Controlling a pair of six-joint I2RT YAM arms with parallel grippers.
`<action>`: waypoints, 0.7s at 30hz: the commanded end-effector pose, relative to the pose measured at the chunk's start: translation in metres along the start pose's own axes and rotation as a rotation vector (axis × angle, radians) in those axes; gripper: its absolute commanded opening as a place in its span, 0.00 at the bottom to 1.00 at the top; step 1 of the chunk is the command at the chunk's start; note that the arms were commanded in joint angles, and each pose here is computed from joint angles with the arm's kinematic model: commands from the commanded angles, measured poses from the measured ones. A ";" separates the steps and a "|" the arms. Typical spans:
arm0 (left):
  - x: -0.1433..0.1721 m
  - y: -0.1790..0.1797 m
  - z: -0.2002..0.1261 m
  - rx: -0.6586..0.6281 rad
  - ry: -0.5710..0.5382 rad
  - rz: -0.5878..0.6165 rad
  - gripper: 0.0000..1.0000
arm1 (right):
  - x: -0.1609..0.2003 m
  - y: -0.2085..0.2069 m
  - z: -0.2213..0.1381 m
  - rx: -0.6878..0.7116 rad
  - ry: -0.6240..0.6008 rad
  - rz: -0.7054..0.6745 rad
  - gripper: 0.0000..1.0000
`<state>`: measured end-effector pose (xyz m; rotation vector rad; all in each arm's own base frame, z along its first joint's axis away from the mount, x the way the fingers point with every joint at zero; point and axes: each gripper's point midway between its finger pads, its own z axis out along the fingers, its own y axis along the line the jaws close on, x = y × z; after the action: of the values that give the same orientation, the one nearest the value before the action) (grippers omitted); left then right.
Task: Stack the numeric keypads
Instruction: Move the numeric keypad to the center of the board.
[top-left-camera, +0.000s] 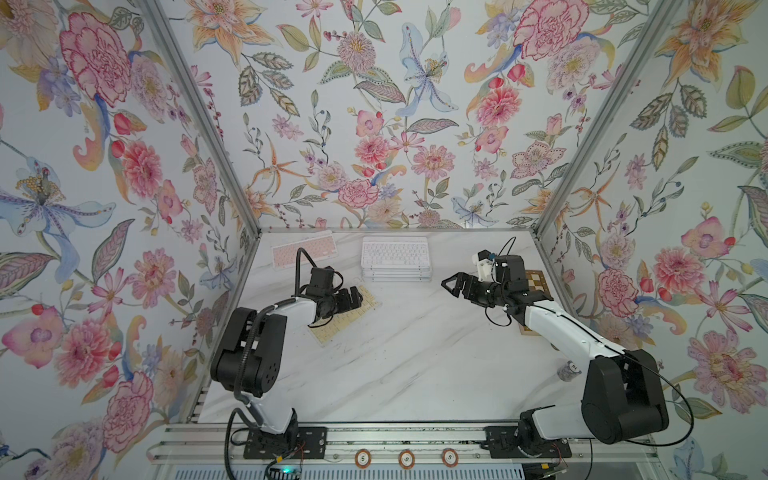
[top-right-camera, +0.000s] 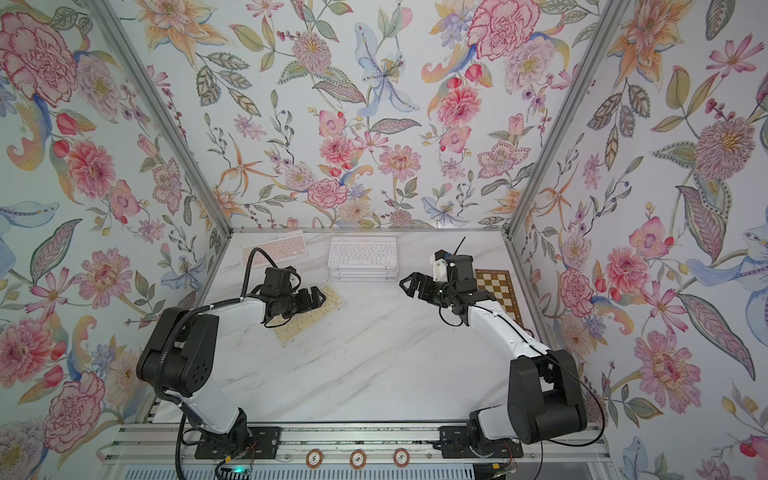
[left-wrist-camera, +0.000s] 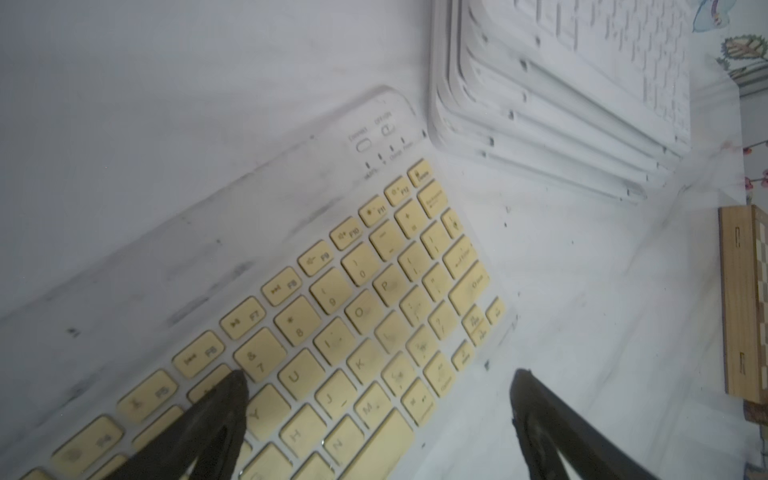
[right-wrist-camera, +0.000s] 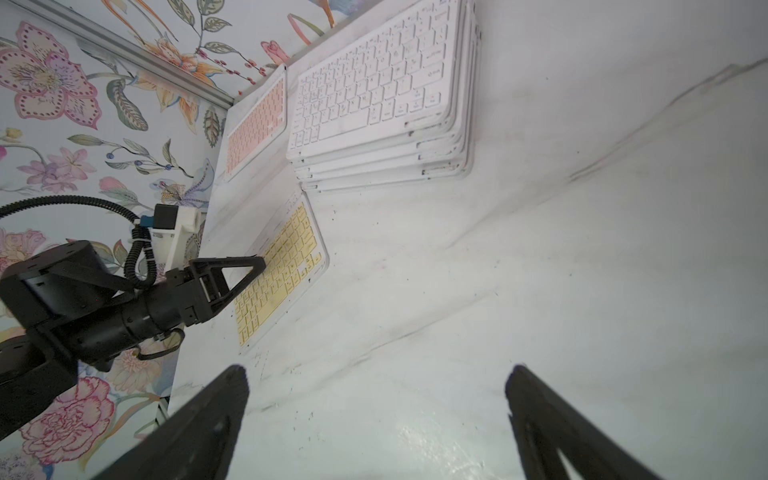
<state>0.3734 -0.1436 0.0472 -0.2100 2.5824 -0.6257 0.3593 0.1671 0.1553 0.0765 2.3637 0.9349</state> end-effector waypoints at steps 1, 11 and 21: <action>0.013 0.008 -0.037 -0.053 0.058 -0.023 0.99 | 0.004 0.007 0.001 -0.037 -0.023 0.005 0.99; 0.022 0.020 -0.077 0.021 0.017 -0.158 0.99 | 0.049 0.052 0.103 -0.101 0.212 -0.140 0.99; 0.057 0.094 -0.096 -0.046 -0.065 -0.370 0.99 | 0.069 0.096 0.194 -0.085 0.306 -0.292 0.99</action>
<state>0.2802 -0.0384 0.0569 -0.6722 2.5490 -0.6206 0.3899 0.3660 0.0804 -0.4174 2.4947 1.0220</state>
